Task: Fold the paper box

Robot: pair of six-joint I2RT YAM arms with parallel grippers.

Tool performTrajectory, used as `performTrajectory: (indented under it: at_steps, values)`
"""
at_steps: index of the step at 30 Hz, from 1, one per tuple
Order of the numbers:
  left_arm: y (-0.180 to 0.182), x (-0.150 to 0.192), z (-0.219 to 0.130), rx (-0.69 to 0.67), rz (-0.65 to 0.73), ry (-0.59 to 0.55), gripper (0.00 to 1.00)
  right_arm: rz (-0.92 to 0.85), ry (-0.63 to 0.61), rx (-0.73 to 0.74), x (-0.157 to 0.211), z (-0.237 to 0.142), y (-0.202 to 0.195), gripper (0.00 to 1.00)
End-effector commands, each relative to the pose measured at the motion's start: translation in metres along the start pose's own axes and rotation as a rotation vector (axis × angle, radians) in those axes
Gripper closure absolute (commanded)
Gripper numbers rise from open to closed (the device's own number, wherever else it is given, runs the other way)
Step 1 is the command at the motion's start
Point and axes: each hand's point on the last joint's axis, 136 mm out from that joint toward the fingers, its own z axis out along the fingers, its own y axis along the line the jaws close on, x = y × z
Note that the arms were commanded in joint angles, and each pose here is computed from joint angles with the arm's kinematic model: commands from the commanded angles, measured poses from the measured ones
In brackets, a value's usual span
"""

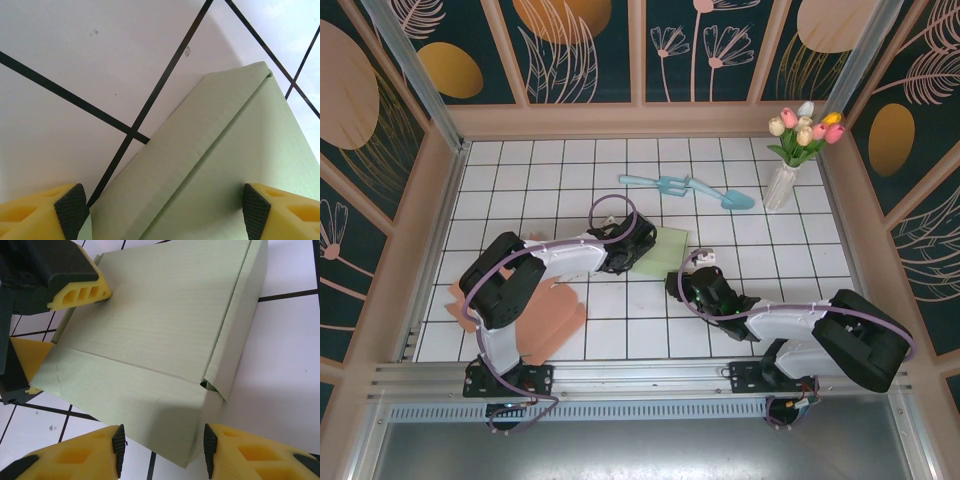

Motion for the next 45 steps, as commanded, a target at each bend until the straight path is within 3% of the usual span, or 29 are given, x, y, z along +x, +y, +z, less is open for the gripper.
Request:
performTrajectory:
  at_steps: [1,9,31,45]
  values:
    - [0.060,0.009,0.017,-0.197,0.063,0.027,0.19,-0.005,-0.040,-0.015,-0.012,0.004,0.007,0.53]
    - [0.061,0.010,0.017,-0.199,0.065,0.027,0.19,-0.014,-0.015,-0.032,-0.006,0.010,0.010,0.55]
    - [0.060,0.008,0.017,-0.196,0.085,0.020,0.19,-0.077,-0.074,0.140,0.001,0.031,-0.032,0.61]
    - [0.064,0.011,0.018,-0.203,0.096,0.032,0.19,-0.057,-0.132,0.215,-0.015,0.035,-0.048,0.53]
